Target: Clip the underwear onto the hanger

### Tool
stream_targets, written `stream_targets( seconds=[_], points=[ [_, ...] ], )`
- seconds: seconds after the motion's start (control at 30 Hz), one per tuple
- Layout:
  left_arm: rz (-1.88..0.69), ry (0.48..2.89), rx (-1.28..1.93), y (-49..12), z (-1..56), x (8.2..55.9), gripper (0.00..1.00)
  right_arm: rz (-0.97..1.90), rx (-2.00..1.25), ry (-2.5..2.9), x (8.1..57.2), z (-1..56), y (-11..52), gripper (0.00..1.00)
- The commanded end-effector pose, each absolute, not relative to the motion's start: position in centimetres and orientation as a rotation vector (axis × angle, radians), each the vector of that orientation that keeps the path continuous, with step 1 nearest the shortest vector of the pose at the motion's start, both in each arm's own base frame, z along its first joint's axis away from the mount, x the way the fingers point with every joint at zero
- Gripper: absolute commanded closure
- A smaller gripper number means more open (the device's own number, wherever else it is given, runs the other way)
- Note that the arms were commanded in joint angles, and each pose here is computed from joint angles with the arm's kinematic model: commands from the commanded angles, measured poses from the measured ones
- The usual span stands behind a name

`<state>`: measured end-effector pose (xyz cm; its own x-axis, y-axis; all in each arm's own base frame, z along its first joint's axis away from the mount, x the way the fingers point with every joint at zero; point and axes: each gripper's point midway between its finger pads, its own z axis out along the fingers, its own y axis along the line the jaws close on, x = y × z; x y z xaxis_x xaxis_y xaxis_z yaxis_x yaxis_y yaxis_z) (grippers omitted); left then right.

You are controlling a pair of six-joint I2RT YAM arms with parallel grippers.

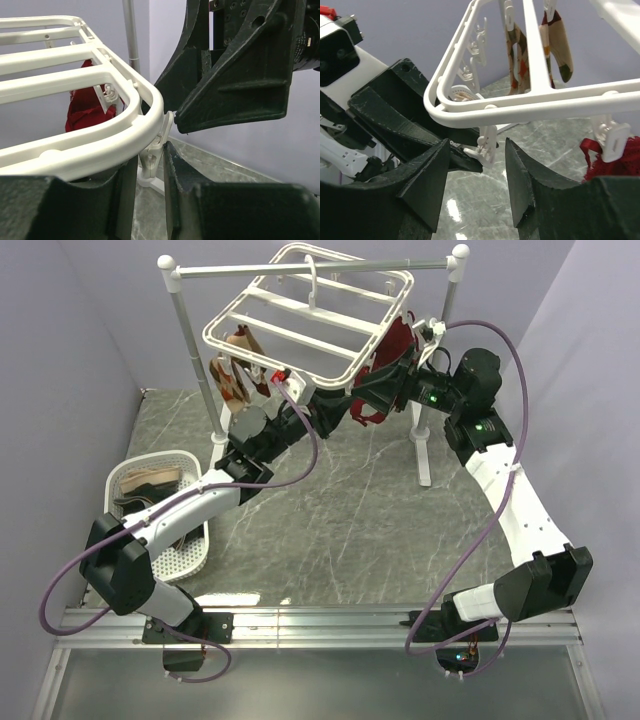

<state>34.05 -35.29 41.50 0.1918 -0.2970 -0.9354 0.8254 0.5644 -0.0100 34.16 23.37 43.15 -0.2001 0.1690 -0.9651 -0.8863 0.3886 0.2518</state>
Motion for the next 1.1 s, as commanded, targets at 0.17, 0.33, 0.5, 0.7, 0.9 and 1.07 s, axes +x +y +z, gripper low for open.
stream_targets(
  seconds=[0.17,0.33,0.5,0.7,0.9,1.07],
  points=[
    [-0.947,1.057,0.573,-34.8,45.5,32.6,0.70,1.138,-0.757,1.382,32.9,44.3,24.3,0.55],
    [-0.958,1.066,0.568,-34.5,45.4,32.6,0.67,1.154,-0.753,1.397,32.8,44.2,24.4,0.87],
    [-0.955,1.077,0.580,-34.5,45.1,32.5,0.50,1.167,-0.723,1.406,32.9,44.5,24.4,1.00],
    [-0.813,1.085,0.534,-32.8,44.8,33.2,0.35,1.183,-0.680,1.417,33.0,44.9,24.4,1.00],
    [-0.698,1.037,0.595,-33.1,44.7,32.6,0.48,1.155,-0.701,1.445,33.0,44.5,24.8,1.00],
    [-0.653,1.010,0.651,-34.6,44.2,32.2,0.51,1.151,-0.693,1.458,33.0,44.4,24.9,1.00]
  ],
)
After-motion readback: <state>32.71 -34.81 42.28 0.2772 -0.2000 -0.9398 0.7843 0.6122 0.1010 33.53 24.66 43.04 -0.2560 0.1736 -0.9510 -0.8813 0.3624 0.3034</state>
